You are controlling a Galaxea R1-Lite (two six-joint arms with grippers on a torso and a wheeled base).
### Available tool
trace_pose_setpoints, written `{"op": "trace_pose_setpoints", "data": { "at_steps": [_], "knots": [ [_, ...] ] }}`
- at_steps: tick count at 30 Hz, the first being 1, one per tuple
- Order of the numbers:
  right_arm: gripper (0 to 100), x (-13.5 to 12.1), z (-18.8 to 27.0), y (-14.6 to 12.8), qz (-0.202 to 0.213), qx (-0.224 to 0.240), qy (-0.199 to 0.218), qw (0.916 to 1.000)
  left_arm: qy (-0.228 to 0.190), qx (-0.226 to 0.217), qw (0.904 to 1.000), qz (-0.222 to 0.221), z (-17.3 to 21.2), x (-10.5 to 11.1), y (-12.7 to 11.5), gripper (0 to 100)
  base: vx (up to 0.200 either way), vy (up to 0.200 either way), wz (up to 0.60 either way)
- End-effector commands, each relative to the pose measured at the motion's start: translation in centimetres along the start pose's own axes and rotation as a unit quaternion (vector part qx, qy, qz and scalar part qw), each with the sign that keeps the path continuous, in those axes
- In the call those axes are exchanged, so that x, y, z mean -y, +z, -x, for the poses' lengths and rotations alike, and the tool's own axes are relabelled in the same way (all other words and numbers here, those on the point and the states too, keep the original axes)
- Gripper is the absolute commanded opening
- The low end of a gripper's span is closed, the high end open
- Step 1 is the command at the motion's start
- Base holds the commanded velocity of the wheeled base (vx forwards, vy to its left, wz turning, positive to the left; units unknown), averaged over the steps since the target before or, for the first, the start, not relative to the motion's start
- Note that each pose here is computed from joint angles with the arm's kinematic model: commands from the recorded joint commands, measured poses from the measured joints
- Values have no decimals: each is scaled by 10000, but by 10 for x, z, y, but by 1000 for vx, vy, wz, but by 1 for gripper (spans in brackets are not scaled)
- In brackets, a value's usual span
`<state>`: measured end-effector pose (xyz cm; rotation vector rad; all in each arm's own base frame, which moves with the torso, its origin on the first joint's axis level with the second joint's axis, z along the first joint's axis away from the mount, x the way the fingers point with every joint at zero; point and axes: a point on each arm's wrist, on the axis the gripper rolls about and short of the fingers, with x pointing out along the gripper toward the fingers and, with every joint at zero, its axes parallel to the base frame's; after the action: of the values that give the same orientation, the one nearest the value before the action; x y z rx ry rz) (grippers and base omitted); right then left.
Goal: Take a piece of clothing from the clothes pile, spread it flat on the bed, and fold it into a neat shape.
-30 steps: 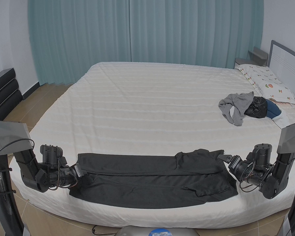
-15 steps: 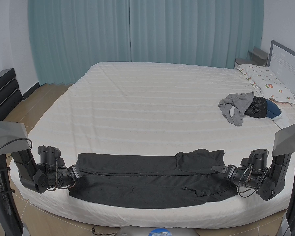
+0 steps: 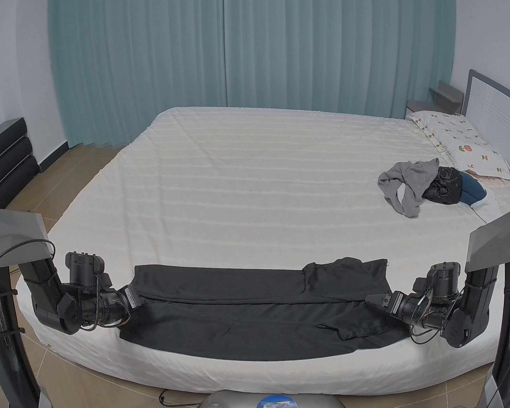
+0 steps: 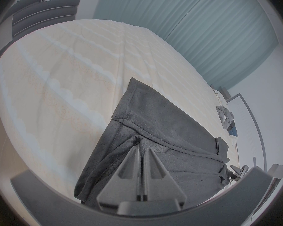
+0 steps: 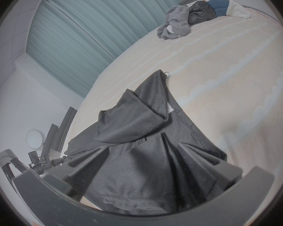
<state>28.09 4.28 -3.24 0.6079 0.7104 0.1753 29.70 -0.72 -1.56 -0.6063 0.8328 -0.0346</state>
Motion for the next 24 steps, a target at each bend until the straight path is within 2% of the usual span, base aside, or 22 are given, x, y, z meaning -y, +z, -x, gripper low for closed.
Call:
{"op": "trace_pose_setpoints", "data": {
  "at_steps": [1, 9, 14, 24],
  "knots": [
    [0, 4, -3, -3, -28, -73, -51, 10000, -14, 36, 10000, 2, 0, 1, 2, 0, 0, 0, 0],
    [0, 5, 1, 7, -114, 108, 6, 9999, -4, 34, 10000, 4, 1, 0, 1, 0, 0, 0, 0],
    [0, 2, 3, 14, -186, 264, 78, 9994, 180, 204, 9996, -8, 0, 1, 4, 0, 0, 0, 0],
    [0, -5, 6, 23, -120, 511, 199, 9984, 199, 373, 9991, 39, 6, 0, 11, 0, 0, 0, 0]
  ]
}}
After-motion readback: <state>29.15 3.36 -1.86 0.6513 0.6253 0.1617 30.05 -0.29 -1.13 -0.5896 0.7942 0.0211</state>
